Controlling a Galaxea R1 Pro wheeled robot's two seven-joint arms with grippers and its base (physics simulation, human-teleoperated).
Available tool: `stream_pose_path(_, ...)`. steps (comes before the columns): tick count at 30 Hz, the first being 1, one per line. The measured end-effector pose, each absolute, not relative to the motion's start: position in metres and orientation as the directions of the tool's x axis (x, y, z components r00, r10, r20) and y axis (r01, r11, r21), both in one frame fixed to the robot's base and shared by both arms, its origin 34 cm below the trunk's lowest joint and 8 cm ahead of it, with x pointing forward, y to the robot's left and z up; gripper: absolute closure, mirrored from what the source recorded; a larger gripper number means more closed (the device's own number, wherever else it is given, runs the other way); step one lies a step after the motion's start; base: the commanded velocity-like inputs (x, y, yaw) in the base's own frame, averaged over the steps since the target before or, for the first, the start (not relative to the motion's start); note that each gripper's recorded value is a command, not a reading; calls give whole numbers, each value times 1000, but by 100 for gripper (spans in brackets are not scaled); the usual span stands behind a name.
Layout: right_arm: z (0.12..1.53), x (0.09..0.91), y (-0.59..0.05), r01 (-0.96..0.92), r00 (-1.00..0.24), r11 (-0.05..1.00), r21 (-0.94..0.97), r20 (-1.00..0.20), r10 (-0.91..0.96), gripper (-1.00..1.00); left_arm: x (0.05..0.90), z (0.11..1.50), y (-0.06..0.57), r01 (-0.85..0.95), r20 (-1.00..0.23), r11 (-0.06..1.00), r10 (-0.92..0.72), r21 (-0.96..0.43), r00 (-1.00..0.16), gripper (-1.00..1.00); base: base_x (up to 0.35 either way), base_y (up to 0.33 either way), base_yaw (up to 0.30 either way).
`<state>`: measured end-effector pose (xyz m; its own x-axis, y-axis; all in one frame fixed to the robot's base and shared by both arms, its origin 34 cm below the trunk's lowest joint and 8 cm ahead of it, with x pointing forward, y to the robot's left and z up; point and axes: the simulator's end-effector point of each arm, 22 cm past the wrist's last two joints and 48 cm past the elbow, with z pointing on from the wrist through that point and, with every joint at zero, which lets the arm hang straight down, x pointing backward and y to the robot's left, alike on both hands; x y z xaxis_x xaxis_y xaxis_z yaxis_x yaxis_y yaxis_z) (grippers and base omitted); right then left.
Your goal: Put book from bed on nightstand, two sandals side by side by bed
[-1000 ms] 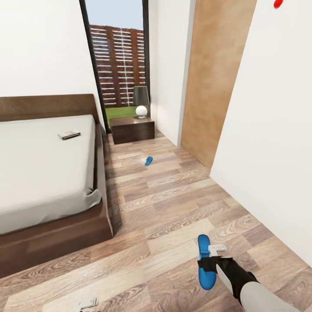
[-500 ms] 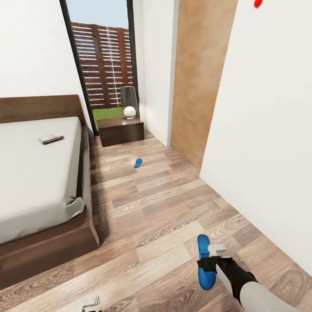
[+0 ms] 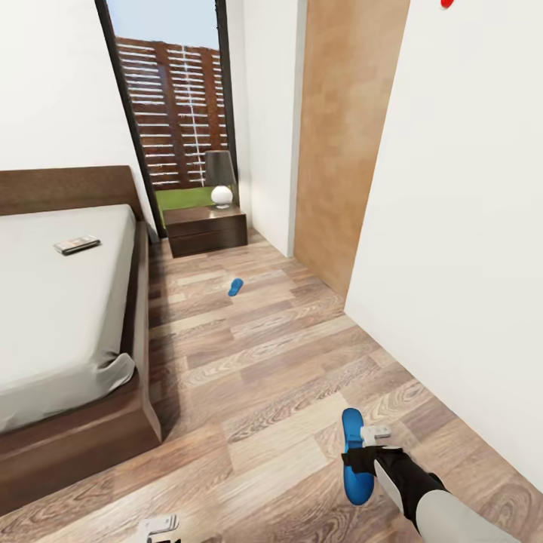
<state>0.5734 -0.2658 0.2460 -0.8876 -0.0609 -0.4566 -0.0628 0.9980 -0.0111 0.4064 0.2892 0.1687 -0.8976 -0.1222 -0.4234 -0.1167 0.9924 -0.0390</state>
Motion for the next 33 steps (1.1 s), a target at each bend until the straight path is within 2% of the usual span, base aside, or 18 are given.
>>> stream_pose_path(7, 246, 573, -262, -77, -887, 997, -16, -456, -76, 100, 406, 168, 290, -119, -423, 992, -122, -36, -898, -100, 208, -193, 21)
stream_pose_path(16, 246, 573, -260, -82, -886, 996, -16, -456, -80, 100, 405, 168, 290, -119, -422, 992, -123, -35, -898, -100, 197, -242, 191)
stream_pose_path(29, 246, 573, -260, -84, -886, 996, -16, -456, -82, 100, 404, 168, 290, -119, -420, 992, -123, -35, -899, -100, 222, -223, 40)
stream_pose_path(33, 246, 573, -259, -85, -886, 996, -15, -456, -82, 100, 404, 168, 290, -119, -419, 992, -123, -35, -899, -100, 256, -161, 182)
